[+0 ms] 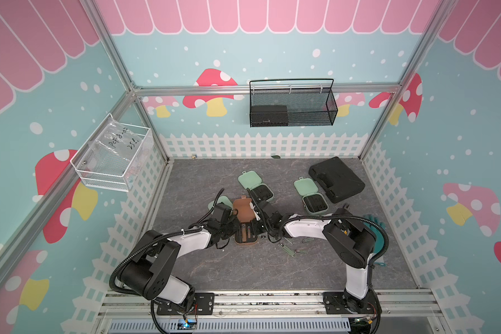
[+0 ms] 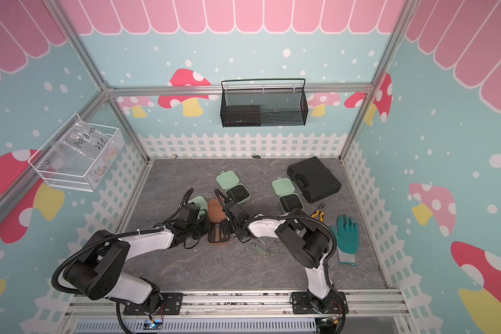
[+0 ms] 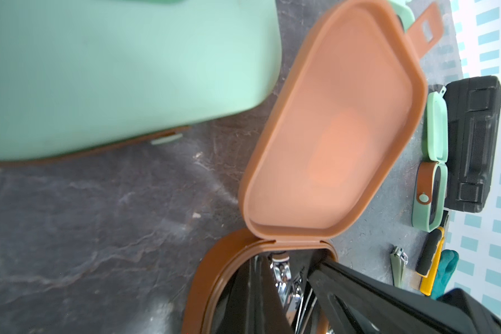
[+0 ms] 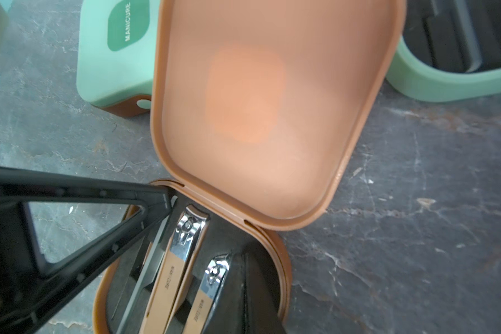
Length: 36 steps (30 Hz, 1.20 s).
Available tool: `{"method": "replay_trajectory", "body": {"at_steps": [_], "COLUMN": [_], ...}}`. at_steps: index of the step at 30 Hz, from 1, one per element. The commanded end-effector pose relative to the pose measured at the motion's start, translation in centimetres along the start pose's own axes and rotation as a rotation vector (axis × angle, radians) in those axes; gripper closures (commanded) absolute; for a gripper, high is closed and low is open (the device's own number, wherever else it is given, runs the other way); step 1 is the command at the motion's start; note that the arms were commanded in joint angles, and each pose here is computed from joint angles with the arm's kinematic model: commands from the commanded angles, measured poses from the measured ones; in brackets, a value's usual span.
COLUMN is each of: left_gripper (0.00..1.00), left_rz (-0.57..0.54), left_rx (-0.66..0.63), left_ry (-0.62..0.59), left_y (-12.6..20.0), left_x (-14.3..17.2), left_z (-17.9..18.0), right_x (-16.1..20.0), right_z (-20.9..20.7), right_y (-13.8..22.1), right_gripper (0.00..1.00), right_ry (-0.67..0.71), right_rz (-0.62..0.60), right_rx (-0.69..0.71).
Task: Organize nail clipper sets
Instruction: Place the nail clipper in the storage box.
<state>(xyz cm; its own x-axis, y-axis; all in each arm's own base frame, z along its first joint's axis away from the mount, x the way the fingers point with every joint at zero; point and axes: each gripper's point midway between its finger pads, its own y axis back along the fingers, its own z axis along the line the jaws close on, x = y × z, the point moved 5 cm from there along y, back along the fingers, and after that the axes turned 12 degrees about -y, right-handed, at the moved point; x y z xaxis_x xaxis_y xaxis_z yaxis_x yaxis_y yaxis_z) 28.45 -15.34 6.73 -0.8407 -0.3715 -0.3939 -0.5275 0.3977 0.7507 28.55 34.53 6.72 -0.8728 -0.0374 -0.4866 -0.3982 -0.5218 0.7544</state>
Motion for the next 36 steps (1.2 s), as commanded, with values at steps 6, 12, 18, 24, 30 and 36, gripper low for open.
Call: {"method": "replay_trajectory", "body": {"at_steps": [6,12,18,24,30,36], "left_gripper": [1.0,1.0,1.0,1.0,1.0,1.0], "left_rz": [0.182,0.181,0.182,0.187,0.191,0.188], "left_rx": [-0.154,-0.155,-0.152,-0.142,-0.136,-0.136], "left_ry": [0.045,0.045,0.045,0.047,0.049,0.05], "left_y": [-0.9,-0.9,-0.9,-1.1,-1.3,-1.2], "left_x": [4.6,4.7,4.7,4.7,4.8,4.7], "left_z": [4.2,4.2,4.2,4.1,4.0,4.0], "right_x": [5.0,-1.0,-2.9,-0.6,0.0,-0.2], "right_z": [-3.1,2.4,4.5,2.0,0.6,-0.7], "right_y": [-0.4,1.8,5.0,4.7,4.5,4.1], "right_gripper": [0.92,0.87,0.79,0.68,0.62,0.6], "right_ry": [0.023,0.111,0.117,0.049,0.024,0.007], "right_rz": [0.218,0.111,0.055,0.122,0.146,0.157], "right_rx": [0.172,0.05,-0.025,0.008,0.018,0.022]}}
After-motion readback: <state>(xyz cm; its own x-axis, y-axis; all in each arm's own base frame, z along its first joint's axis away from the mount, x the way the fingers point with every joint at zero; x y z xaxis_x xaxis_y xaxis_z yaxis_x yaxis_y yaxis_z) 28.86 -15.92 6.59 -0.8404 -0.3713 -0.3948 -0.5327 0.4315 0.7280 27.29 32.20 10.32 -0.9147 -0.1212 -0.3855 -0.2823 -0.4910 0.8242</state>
